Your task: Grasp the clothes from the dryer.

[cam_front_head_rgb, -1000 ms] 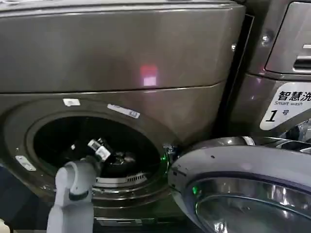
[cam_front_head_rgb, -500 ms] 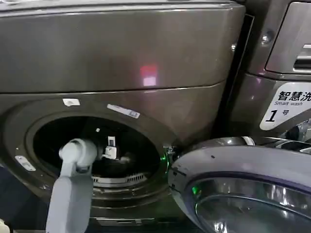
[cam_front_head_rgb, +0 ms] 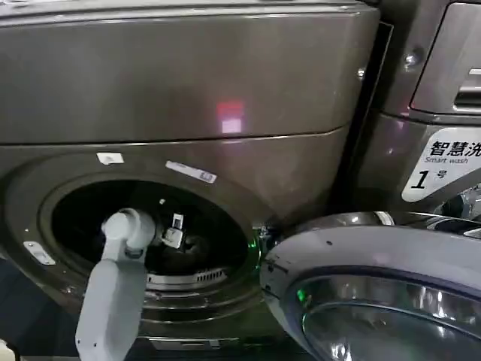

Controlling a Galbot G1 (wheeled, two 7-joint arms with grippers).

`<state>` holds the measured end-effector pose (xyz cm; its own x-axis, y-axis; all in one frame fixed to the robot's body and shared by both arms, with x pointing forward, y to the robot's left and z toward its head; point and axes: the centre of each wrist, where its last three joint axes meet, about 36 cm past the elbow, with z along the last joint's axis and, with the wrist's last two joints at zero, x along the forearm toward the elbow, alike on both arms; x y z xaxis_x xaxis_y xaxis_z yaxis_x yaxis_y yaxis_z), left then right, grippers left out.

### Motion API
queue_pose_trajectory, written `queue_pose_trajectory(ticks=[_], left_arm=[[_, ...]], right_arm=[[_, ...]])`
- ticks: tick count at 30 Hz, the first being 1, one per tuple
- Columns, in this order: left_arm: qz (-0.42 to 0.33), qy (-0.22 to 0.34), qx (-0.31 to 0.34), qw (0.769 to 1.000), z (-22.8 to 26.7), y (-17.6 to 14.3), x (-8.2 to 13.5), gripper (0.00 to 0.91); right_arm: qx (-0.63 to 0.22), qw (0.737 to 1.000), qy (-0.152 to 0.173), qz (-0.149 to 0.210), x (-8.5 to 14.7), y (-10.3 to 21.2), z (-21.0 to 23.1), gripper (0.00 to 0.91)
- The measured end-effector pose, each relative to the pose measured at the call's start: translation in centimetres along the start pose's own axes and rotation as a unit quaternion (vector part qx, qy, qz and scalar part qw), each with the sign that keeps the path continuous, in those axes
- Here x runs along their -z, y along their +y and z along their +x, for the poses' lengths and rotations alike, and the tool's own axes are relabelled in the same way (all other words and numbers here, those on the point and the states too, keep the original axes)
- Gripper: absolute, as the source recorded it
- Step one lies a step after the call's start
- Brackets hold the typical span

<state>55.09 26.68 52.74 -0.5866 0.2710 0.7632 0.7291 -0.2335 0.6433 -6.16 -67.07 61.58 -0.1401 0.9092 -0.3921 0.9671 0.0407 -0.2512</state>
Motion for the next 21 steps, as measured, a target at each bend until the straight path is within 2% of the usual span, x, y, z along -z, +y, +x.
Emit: queue_pose_trajectory(ticks=[21], left_arm=[[0.039,0.022,-0.075,0.996,-4.1,-2.1,-2.9,0.907]], right_arm=[[0.003,1.0,0.003,0.007,-0.3,0.5,0.1,0.907]])
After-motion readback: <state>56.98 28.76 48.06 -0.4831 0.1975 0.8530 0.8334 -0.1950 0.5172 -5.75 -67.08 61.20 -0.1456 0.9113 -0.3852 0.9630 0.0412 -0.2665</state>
